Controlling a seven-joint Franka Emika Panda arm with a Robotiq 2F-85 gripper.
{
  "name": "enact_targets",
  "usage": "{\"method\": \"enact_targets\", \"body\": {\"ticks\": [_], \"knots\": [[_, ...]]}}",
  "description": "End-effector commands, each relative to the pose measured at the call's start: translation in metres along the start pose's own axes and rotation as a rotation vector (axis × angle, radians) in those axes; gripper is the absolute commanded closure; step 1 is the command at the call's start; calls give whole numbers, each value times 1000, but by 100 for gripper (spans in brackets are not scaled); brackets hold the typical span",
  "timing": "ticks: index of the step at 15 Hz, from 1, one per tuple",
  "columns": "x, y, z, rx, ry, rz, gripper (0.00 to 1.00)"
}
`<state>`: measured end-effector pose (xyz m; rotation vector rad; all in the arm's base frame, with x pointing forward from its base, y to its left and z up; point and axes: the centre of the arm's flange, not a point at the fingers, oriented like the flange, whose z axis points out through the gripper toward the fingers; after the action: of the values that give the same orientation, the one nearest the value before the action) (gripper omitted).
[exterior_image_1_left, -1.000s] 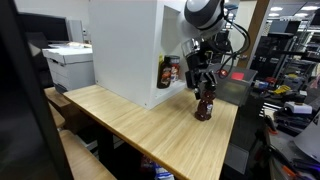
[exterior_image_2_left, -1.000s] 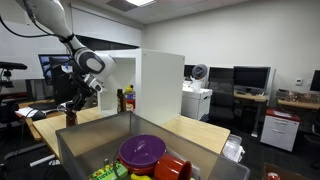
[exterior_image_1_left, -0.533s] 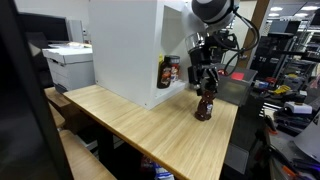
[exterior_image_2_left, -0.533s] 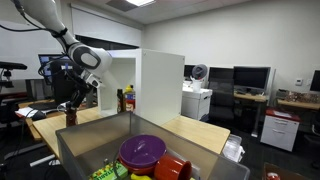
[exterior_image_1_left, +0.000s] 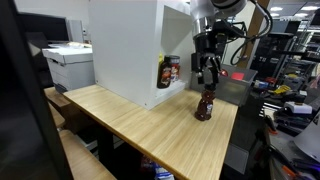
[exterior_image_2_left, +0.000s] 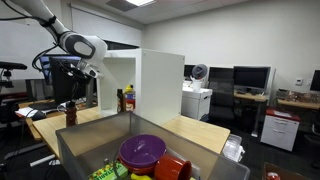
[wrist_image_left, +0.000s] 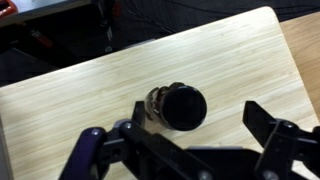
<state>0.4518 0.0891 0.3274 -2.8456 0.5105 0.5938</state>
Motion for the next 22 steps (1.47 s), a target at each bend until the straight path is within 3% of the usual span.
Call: {"method": "enact_targets", "body": {"ticks": [1, 6, 11, 17, 22], "knots": [[-14, 8, 11, -36, 96, -18, 0], [-17, 10, 25, -85, 184, -34, 0], [-30, 3, 26, -72, 237, -77, 0], [-53, -13, 29, -75, 232, -130, 0], [-65, -19, 34, -74, 165, -166, 0]]}}
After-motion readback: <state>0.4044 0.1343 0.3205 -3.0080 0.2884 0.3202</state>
